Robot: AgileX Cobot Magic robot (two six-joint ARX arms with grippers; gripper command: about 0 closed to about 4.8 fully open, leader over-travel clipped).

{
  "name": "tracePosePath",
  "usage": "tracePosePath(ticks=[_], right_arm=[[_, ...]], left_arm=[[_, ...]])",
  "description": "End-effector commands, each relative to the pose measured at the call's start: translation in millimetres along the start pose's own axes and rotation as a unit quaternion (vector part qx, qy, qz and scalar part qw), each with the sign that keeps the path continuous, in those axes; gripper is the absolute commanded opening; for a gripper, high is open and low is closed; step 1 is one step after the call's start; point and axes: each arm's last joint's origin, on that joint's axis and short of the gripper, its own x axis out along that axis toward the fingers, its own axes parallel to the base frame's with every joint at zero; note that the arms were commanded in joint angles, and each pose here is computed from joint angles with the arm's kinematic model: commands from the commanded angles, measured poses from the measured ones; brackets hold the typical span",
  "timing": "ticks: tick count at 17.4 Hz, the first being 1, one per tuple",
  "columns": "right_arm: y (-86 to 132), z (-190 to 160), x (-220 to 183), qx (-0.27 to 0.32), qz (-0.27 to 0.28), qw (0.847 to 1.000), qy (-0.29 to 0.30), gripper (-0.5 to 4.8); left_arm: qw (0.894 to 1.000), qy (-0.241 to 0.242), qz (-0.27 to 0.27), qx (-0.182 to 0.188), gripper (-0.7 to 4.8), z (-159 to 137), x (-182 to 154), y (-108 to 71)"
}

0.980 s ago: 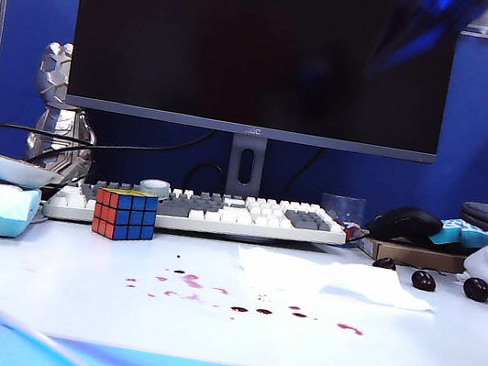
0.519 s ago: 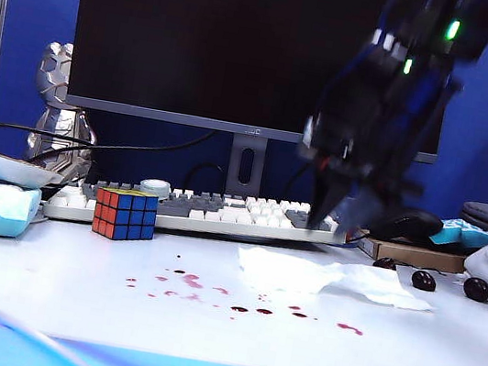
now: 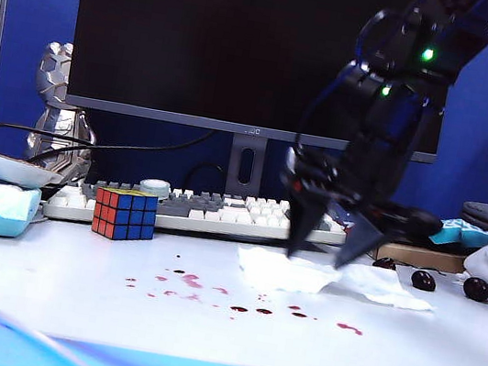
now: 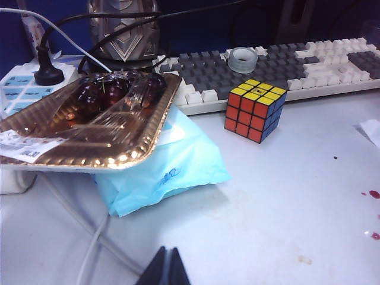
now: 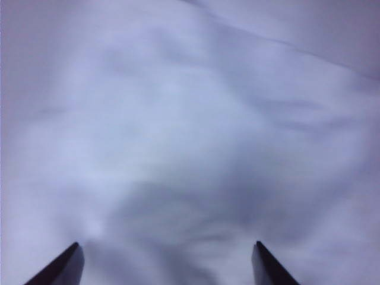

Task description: Use the wet wipes on the table to wipe the cherry juice off the table, then put the wipes back on the table.

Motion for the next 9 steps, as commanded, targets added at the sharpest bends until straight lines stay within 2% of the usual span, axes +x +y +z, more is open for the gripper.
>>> tracePosePath(ticks=[1, 3, 5, 7, 8, 9], right_arm=[[-1.7, 0.8, 2.3, -0.001, -0.037, 0.999, 0.0, 3.72], [-1.7, -2.6, 11.2, -0.001, -0.032, 0.999, 0.018, 3.68], [-1.5, -7.1, 17.7, -0.001, -0.033, 0.998, 0.044, 3.4], [-2.4, -11.0, 20.4, 0.001, -0.042, 0.997, 0.066, 2.15], [-2.5, -10.5, 18.0, 0.001, -0.049, 0.996, 0.074, 0.46], [-2.2, -8.8, 15.3, -0.004, -0.05, 0.996, 0.078, -0.01]], left_arm=[[1.0, 0.004, -0.001, -0.002, -0.02, -1.0, -0.1, 0.1], [1.0, 0.004, -0.001, -0.002, -0.02, -1.0, -0.1, 0.1], [1.0, 0.004, -0.001, -0.002, -0.02, -1.0, -0.1, 0.1], [1.0, 0.004, -0.001, -0.002, -0.02, -1.0, -0.1, 0.1], [1.0, 0.004, -0.001, -0.002, -0.02, -1.0, -0.1, 0.1], [1.0, 0.004, -0.001, -0.002, -0.02, -1.0, -0.1, 0.1]])
